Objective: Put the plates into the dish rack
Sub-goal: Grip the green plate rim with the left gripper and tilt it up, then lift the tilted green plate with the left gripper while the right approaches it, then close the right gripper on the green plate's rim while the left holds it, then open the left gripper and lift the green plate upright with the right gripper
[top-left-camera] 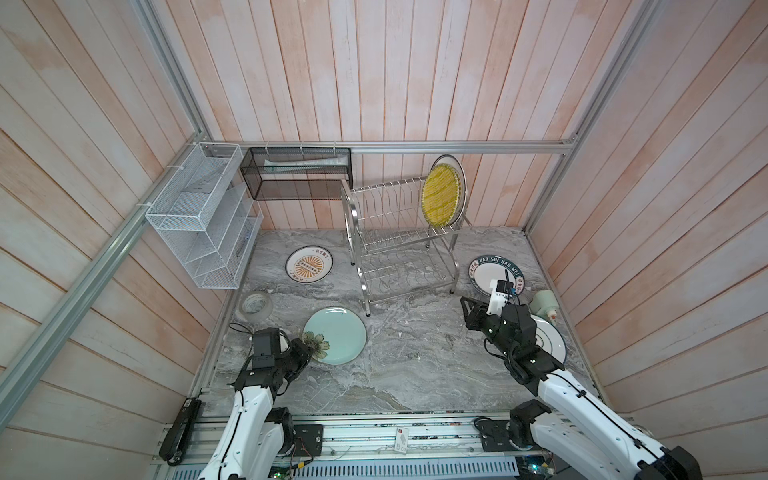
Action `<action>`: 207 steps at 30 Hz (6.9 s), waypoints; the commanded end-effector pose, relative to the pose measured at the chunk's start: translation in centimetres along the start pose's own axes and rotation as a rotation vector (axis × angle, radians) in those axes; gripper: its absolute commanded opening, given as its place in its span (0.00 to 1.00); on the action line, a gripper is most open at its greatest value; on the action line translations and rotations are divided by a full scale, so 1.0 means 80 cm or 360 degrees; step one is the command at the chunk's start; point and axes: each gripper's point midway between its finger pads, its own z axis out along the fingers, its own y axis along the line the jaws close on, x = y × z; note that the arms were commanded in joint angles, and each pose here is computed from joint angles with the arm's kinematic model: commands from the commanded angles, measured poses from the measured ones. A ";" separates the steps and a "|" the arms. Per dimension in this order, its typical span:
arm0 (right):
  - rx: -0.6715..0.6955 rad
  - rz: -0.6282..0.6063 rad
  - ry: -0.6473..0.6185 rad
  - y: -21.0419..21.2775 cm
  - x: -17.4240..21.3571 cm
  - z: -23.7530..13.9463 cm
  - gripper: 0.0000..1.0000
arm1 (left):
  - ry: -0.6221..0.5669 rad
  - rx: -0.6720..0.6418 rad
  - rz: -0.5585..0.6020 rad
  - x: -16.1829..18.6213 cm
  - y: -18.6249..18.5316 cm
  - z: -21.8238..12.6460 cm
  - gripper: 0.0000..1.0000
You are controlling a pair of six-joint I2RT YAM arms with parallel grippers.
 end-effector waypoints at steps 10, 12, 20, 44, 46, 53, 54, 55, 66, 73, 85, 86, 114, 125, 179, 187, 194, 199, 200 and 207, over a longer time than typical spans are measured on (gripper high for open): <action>-0.0040 0.0019 -0.0030 0.009 -0.013 0.003 0.28 | 0.0135 0.0273 0.0220 0.013 -0.052 0.000 0.00; -0.0045 0.0019 -0.0030 0.010 -0.014 0.004 0.28 | 0.0153 0.0282 0.0247 0.015 -0.056 0.001 0.00; -0.0053 0.0029 -0.0021 0.010 -0.011 0.006 0.28 | 0.0220 0.0353 0.0387 0.023 -0.077 0.006 0.00; -0.0066 0.0045 0.0006 0.007 -0.001 0.008 0.28 | 0.0402 0.0432 0.0694 0.048 -0.134 0.024 0.00; -0.0065 0.0048 0.0007 0.006 0.000 0.008 0.28 | 0.0422 0.0459 0.0709 0.054 -0.140 0.025 0.00; -0.0084 0.0050 0.0021 0.008 0.003 0.009 0.28 | 0.0485 0.0522 0.0752 0.073 -0.160 0.033 0.00; -0.0086 0.0049 0.0031 0.008 0.004 0.009 0.28 | 0.0493 0.0531 0.0757 0.075 -0.162 0.034 0.00; -0.0092 0.0049 0.0034 0.009 0.004 0.009 0.28 | 0.0497 0.0540 0.0761 0.077 -0.164 0.035 0.00; -0.0322 0.0091 0.0180 0.033 0.032 0.015 0.34 | 0.0531 0.0817 0.0805 0.093 -0.225 0.035 0.00; -0.0467 0.0165 0.0300 0.047 0.053 0.015 0.55 | 0.0518 0.0918 0.0800 0.089 -0.251 0.029 0.00; -0.0652 0.0347 0.0433 0.068 0.074 0.004 0.65 | 0.0457 0.1062 0.0818 0.085 -0.274 0.013 0.00; -0.0673 0.0364 0.0445 0.071 0.074 0.003 0.65 | 0.0442 0.1074 0.0823 0.085 -0.276 0.011 0.00; -0.0918 0.0624 0.0654 0.149 0.095 0.007 0.30 | 0.0312 0.1092 0.0900 0.081 -0.288 -0.005 0.00; -0.0942 0.0638 0.0653 0.156 0.093 0.006 0.19 | 0.0303 0.1088 0.0924 0.085 -0.286 -0.007 0.00; -0.0824 0.0397 0.0249 0.120 -0.015 -0.033 0.00 | 0.0232 0.1056 0.1016 0.082 -0.293 -0.027 0.76; -0.0919 0.0253 0.0143 0.129 -0.075 -0.070 0.00 | 0.0235 0.1062 0.1035 0.083 -0.294 -0.032 0.76; -0.1083 0.0189 0.0104 0.153 -0.107 -0.100 0.00 | 0.0233 0.1058 0.1040 0.083 -0.293 -0.033 0.76; -0.1141 0.0181 0.0063 0.166 -0.125 -0.109 0.00 | 0.0231 0.1071 0.1051 0.084 -0.293 -0.035 0.76; -0.1144 0.0179 0.0050 0.167 -0.129 -0.110 0.00 | 0.0235 0.1067 0.1052 0.085 -0.292 -0.035 0.76; -0.1110 0.0162 -0.0128 0.172 -0.166 -0.113 0.00 | 0.0259 0.1065 0.1044 0.089 -0.285 -0.032 0.76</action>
